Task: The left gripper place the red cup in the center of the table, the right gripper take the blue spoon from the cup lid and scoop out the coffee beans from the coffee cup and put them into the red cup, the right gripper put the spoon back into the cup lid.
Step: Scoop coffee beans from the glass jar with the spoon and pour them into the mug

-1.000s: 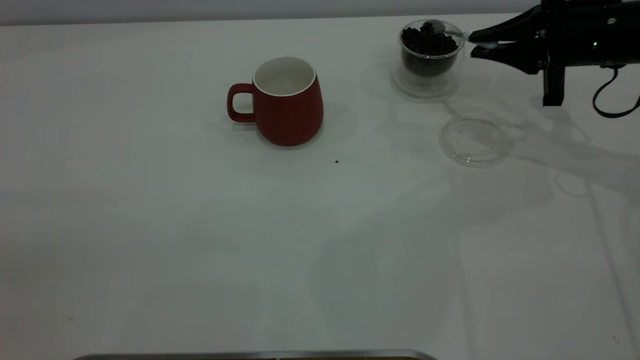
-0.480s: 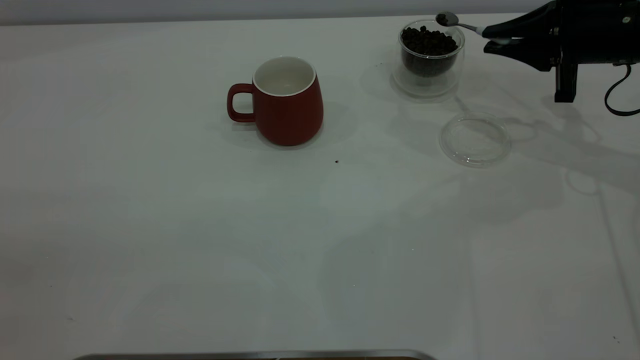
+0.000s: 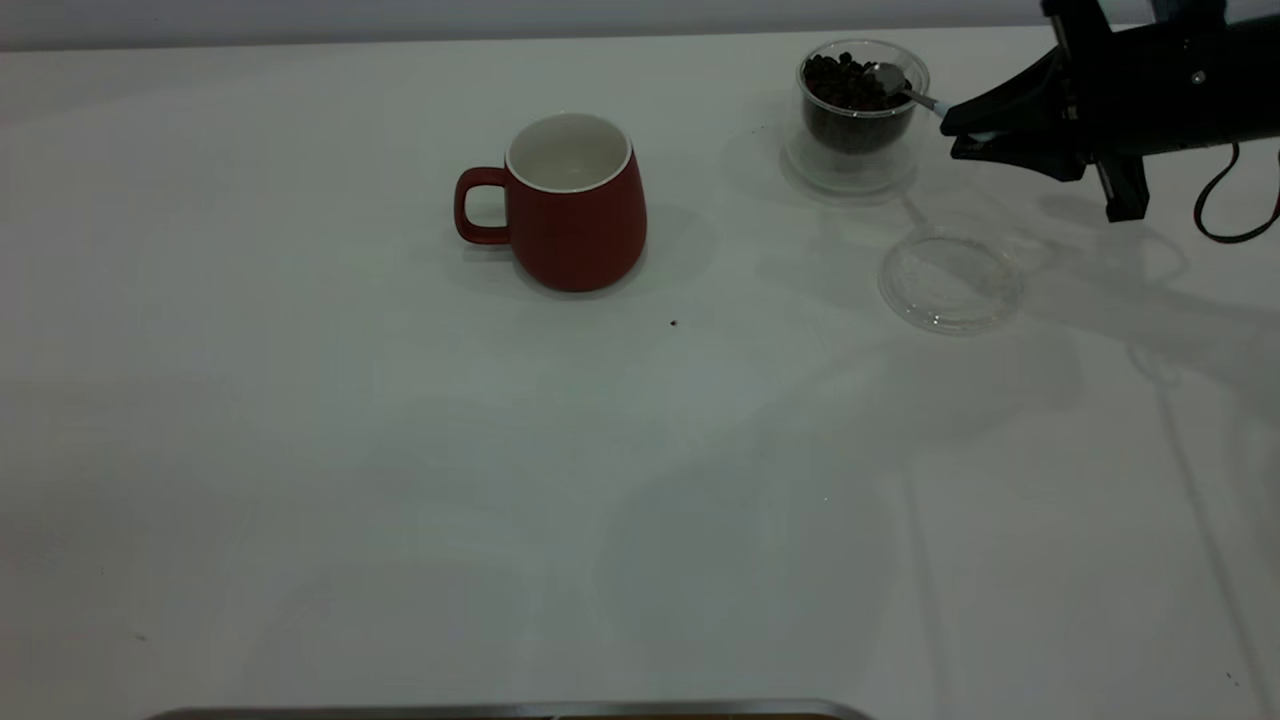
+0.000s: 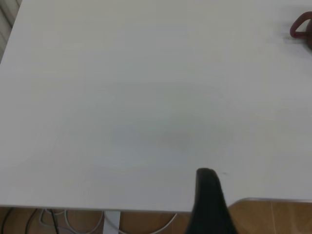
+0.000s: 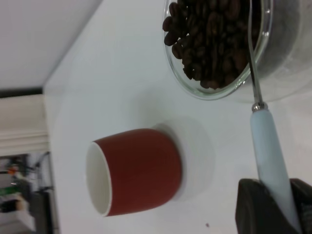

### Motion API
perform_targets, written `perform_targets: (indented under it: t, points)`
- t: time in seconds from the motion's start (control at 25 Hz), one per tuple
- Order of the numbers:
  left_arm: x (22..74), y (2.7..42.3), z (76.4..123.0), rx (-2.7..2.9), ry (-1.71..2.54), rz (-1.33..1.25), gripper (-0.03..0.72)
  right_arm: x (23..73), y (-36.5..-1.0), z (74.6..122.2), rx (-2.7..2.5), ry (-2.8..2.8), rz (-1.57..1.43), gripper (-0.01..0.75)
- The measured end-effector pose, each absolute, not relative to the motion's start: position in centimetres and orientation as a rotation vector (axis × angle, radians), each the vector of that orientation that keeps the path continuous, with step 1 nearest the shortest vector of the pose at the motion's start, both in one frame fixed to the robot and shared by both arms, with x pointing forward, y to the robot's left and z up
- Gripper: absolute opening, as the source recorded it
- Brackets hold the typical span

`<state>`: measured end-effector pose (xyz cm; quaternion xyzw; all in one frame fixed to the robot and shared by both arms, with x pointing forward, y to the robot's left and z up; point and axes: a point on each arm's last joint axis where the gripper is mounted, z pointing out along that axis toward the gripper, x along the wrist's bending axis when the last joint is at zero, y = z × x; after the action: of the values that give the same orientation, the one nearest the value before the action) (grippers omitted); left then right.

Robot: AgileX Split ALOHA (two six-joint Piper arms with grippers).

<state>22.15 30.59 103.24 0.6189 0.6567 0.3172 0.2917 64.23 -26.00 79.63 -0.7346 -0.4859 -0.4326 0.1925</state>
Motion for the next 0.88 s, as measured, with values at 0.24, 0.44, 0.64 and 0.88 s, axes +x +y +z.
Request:
perform_targets:
  t: [0.24, 0.44, 0.64, 0.88]
  points:
    - [22.2, 30.6, 103.2, 1.650, 1.750, 0.845, 0.587, 64.5, -25.3, 81.6, -2.084, -1.505, -1.183, 0.113]
    - [22.2, 30.6, 103.2, 1.650, 1.750, 0.845, 0.587, 64.2, -24.8, 81.6, -2.088, -1.520, -1.124, 0.113]
    - [22.2, 30.6, 103.2, 1.650, 1.750, 0.845, 0.587, 64.0, -24.0, 81.5, -2.089, -1.516, -1.092, 0.113]
    - [22.2, 30.6, 103.2, 1.649, 1.751, 0.845, 0.587, 63.9, -23.6, 81.5, -2.104, -1.454, -1.068, 0.113]
